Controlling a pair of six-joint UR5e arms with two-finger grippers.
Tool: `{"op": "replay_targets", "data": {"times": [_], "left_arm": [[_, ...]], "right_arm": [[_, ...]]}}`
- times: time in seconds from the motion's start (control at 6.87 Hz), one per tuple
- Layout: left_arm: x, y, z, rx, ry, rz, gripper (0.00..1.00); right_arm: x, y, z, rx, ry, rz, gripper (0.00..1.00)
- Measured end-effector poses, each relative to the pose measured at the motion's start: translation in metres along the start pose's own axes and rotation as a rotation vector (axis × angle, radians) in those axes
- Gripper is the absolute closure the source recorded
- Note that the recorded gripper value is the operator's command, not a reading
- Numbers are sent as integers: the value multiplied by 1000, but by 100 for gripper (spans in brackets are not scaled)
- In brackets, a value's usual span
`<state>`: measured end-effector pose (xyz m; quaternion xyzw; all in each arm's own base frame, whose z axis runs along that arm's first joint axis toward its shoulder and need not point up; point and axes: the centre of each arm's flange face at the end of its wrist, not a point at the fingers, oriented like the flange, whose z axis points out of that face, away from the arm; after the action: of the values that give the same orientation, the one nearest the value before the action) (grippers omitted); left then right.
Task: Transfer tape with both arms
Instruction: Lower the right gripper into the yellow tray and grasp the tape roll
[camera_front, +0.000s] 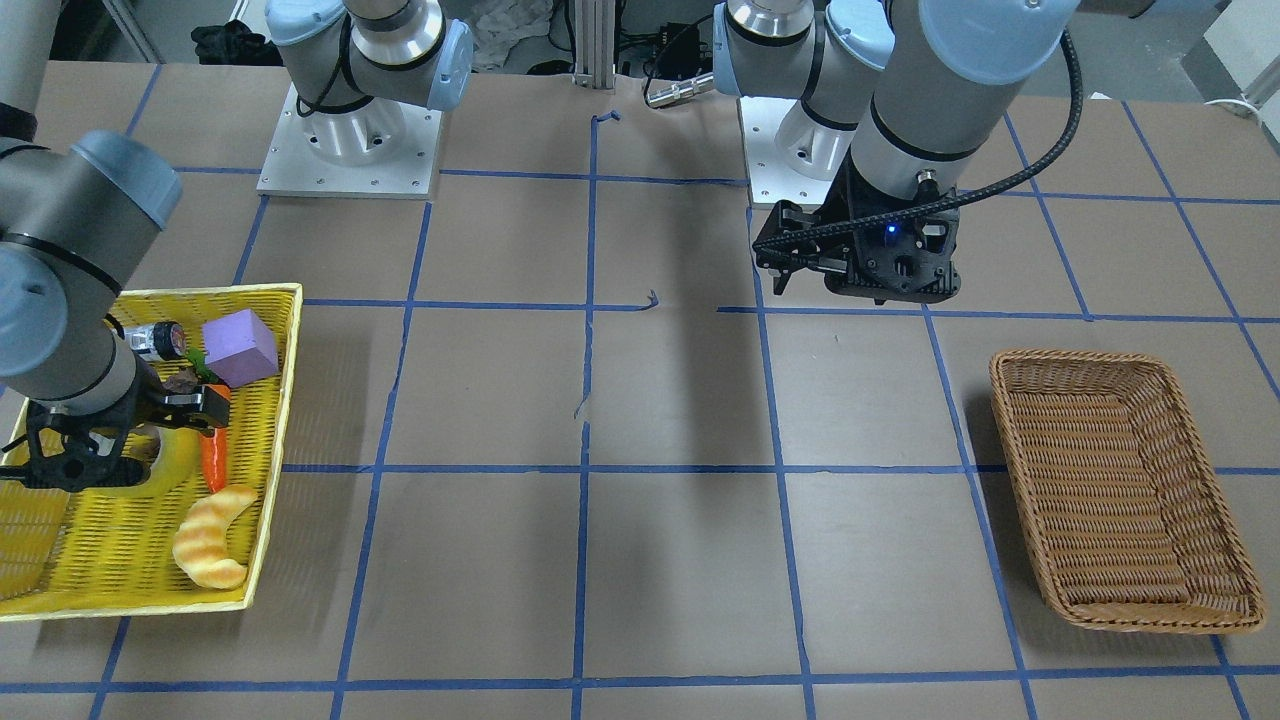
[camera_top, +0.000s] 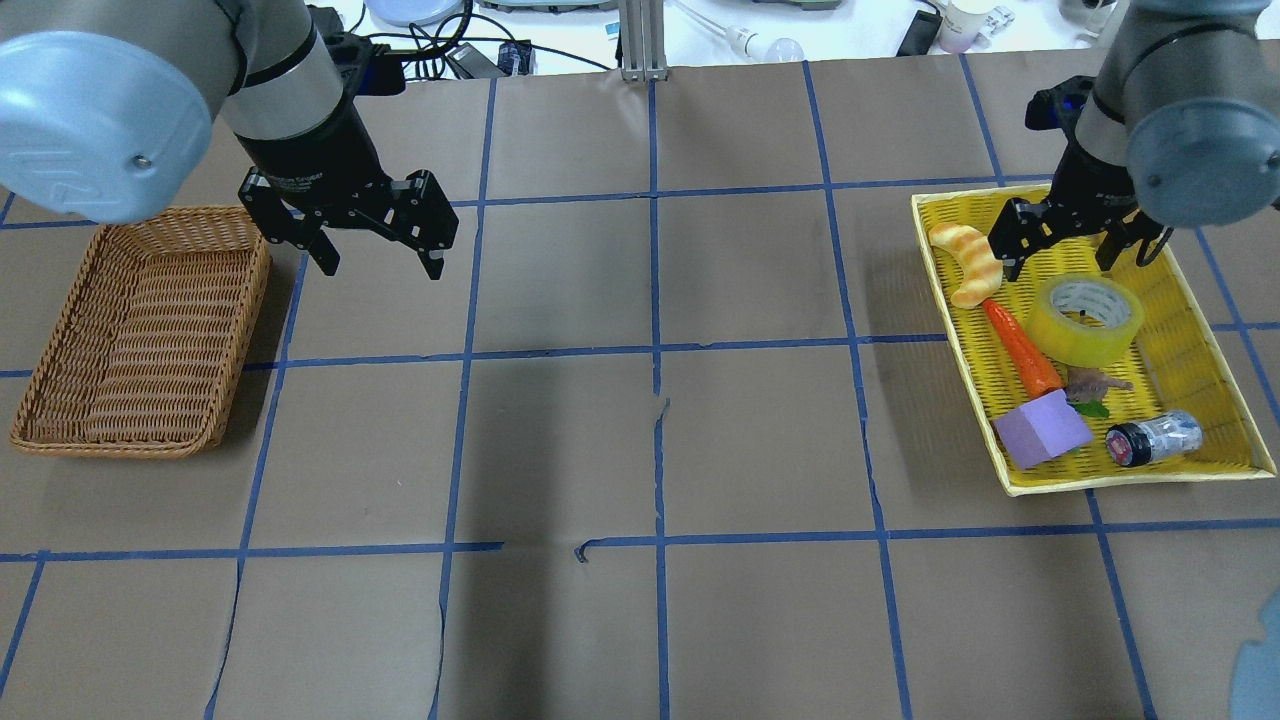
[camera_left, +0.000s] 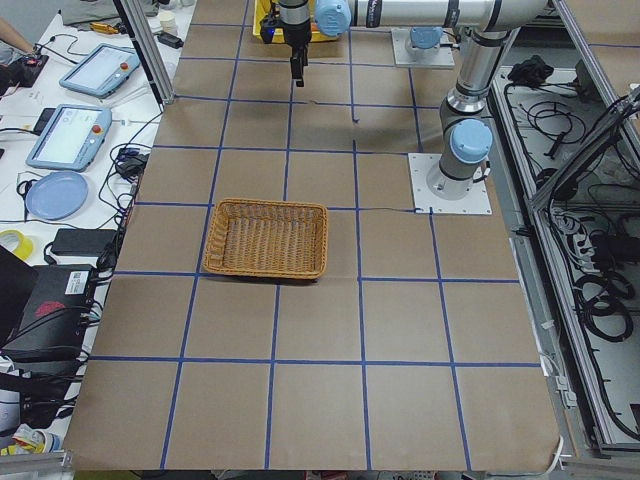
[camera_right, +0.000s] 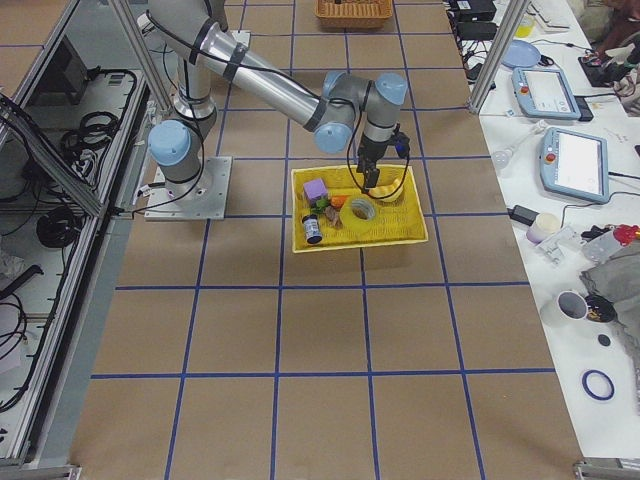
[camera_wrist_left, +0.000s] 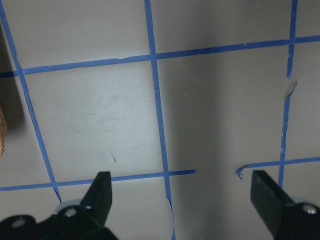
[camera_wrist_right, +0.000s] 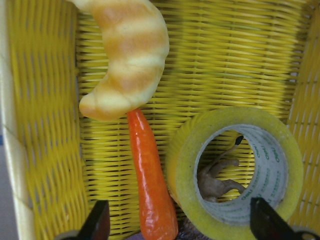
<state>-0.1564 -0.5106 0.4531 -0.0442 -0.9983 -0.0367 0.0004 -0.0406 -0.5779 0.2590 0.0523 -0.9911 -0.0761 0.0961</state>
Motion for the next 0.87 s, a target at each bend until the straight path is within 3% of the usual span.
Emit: {"op": "replay_targets", "data": {"times": [0.29,0.58,0.73,0.87], "left_arm": [[0,0,2,6,-1,1,0],[0,-1,2,7,0,2,0],[0,-1,3,7,0,3,0],[0,-1,3,7,0,4,0]], "right_arm": [[-2,-1,21,-40,15,-41,5],[2,1,42,-76,5,-37,56],[9,4,48,-89,-6,-22,90],[16,7,52,-96,-16,-10,100]]}}
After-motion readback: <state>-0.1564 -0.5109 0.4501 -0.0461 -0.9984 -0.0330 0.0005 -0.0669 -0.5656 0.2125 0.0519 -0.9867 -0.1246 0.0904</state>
